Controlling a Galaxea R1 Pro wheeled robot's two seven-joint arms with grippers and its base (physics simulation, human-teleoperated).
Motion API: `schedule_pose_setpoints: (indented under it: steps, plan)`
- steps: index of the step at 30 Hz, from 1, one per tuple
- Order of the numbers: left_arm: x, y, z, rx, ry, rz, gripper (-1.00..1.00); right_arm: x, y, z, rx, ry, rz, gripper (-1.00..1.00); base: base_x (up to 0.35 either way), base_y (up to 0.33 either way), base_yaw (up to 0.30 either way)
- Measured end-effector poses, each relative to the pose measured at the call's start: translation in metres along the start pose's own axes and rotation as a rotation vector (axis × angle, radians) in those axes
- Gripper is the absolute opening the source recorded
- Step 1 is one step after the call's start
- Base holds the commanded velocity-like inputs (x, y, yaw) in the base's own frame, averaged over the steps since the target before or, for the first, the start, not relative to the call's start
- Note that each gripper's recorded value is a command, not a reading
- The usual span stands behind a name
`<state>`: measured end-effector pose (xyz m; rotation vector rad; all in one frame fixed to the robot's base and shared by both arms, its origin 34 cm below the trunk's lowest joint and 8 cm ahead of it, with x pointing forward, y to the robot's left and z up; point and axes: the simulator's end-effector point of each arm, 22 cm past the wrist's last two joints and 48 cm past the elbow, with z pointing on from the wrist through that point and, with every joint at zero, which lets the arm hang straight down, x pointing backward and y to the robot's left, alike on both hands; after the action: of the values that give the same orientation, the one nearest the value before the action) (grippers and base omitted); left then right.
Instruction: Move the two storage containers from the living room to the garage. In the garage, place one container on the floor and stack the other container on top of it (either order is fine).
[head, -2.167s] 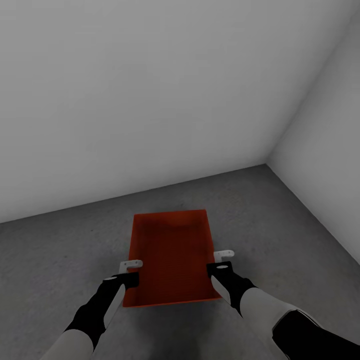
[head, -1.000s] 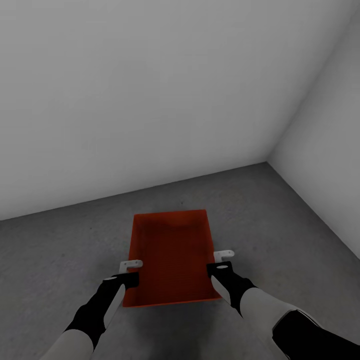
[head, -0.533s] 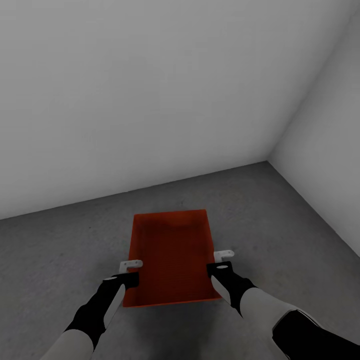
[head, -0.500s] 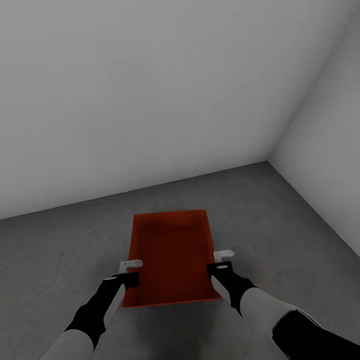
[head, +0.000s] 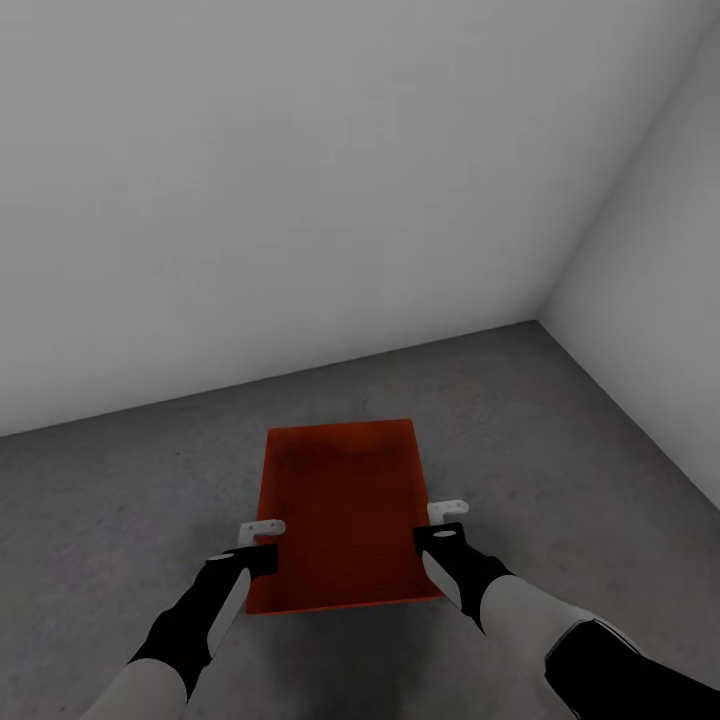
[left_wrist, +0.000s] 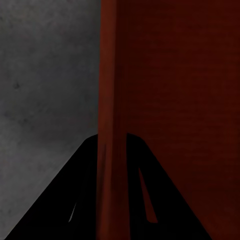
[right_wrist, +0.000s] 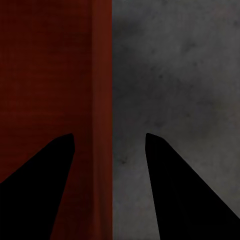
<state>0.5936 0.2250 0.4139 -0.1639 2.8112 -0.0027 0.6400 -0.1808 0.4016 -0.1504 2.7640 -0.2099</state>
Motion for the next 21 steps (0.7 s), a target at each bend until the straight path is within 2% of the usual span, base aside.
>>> schedule_pose_setpoints:
  steps: [8,21]
  plan:
    - [0.006,0.001,0.014,0.000,0.000,0.000,-1.00,0.006,0.003,0.013,0.000,0.000,-0.001,-1.00,0.000,0.000,0.000]
    - [0.006,0.001,0.014,0.000,0.000,0.002,-1.00,0.007,0.003,0.013,-0.001,-0.001,0.000,-1.00,0.000,0.000,0.000]
